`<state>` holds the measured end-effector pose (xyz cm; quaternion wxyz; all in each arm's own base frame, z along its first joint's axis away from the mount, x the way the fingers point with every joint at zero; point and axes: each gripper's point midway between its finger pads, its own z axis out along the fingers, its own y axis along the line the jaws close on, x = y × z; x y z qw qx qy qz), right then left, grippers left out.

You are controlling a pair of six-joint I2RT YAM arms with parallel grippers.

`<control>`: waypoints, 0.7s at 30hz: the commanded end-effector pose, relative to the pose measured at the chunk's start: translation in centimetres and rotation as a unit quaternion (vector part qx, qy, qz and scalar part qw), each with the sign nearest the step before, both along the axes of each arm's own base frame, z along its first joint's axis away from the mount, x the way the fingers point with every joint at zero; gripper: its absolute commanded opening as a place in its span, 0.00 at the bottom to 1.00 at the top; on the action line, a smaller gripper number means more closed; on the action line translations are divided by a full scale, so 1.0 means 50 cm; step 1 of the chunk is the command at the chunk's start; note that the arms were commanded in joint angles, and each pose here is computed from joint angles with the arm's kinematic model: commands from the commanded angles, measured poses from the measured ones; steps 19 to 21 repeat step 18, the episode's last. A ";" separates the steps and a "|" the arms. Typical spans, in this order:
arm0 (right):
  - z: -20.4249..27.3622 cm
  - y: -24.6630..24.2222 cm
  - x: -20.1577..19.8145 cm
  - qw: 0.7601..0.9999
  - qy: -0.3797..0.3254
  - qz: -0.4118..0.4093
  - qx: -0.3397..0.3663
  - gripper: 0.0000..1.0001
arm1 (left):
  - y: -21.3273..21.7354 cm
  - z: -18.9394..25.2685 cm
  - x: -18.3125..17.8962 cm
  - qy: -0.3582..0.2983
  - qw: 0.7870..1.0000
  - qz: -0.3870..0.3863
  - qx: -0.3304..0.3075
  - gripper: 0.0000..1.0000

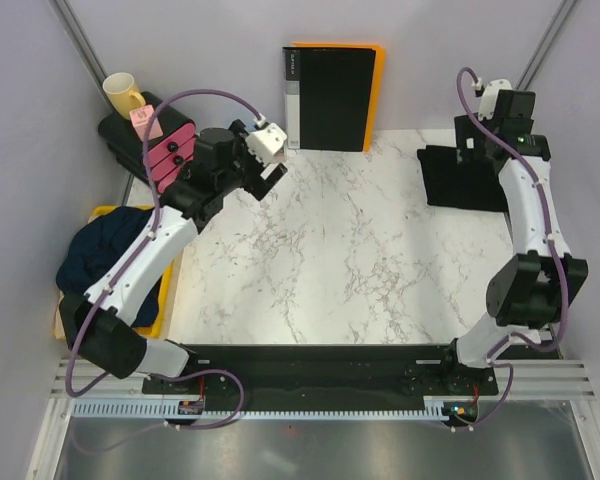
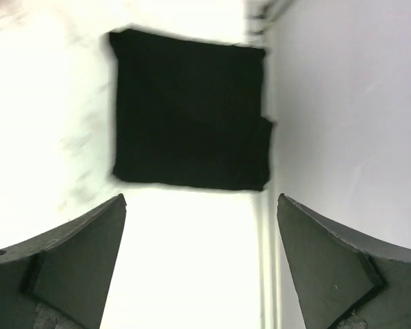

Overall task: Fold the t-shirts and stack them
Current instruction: Neatly place the folded tshirt to the corner

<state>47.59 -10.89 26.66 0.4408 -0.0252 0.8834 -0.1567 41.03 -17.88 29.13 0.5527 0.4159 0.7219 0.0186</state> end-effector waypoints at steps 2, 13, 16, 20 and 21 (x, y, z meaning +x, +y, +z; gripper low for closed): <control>-0.002 0.169 -0.152 0.991 0.032 0.105 0.076 0.98 | 0.031 0.121 -0.068 0.008 0.982 0.095 -0.165 0.99; 0.072 0.312 -0.235 0.974 -0.031 0.211 0.071 0.98 | 0.094 0.054 -0.122 0.008 0.982 0.132 -0.132 0.99; 0.082 0.318 -0.229 0.975 -0.036 0.211 0.062 0.98 | 0.099 0.061 -0.123 0.000 0.983 0.134 -0.127 0.99; 0.081 0.320 -0.224 0.976 -0.035 0.208 0.058 0.98 | 0.098 0.064 -0.126 -0.002 0.984 0.128 -0.125 0.99; 0.081 0.320 -0.224 0.976 -0.035 0.208 0.058 0.98 | 0.098 0.064 -0.126 -0.002 0.984 0.128 -0.125 0.99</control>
